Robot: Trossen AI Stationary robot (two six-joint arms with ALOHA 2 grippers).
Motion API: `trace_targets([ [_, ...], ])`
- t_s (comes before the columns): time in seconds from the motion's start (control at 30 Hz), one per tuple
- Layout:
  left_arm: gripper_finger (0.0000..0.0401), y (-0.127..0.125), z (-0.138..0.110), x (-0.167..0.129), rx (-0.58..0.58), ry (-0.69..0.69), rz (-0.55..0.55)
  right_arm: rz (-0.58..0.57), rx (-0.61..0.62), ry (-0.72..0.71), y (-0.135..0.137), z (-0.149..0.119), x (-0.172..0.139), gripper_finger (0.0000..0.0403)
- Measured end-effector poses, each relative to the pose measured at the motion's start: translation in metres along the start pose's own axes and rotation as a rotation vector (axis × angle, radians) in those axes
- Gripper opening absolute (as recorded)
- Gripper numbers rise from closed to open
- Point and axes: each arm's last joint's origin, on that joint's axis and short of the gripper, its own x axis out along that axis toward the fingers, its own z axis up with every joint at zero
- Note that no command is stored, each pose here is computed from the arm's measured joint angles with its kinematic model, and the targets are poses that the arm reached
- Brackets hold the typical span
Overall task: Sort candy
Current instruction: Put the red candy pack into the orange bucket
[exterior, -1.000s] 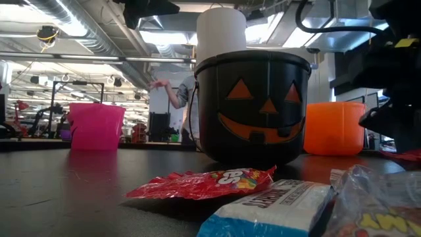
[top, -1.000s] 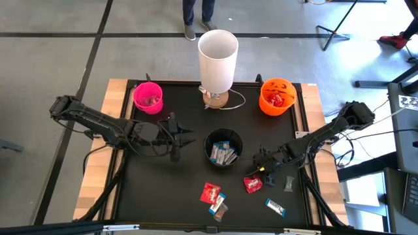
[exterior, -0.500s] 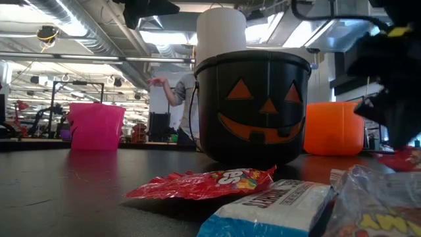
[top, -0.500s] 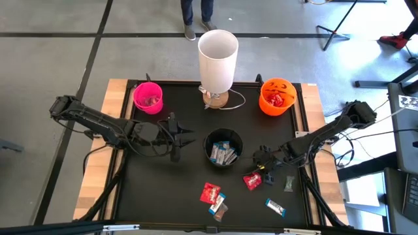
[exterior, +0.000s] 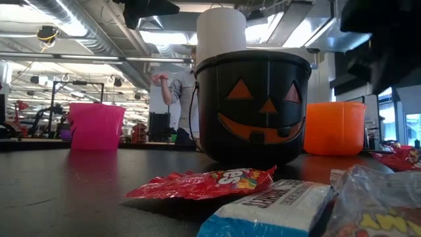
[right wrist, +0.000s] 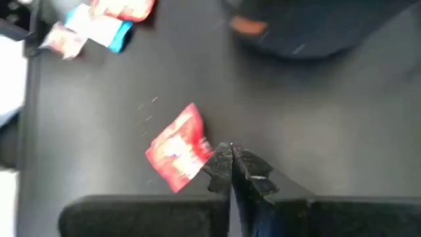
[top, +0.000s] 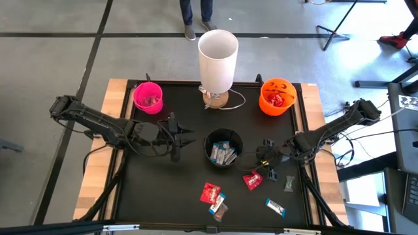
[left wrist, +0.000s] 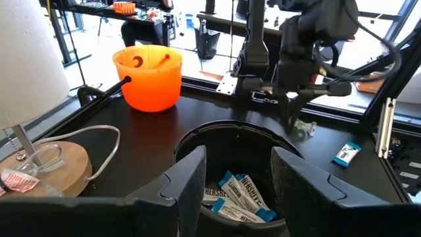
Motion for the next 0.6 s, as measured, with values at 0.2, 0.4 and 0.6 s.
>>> trace_targets([
  [0.2,0.0163,0.0,0.0,0.0,-0.001,0.0,0.0,0.083,0.062,0.089,-0.008,-0.023,0.023,0.0089],
  [0.4,0.0163,0.0,0.0,0.0,0.0,0.0,0.0,0.214,0.121,-0.026,-0.013,-0.034,0.04,0.0217],
  [0.6,0.0163,0.0,0.0,0.0,0.0,0.0,0.0,0.19,0.178,-0.036,-0.021,-0.045,0.047,0.0298],
])
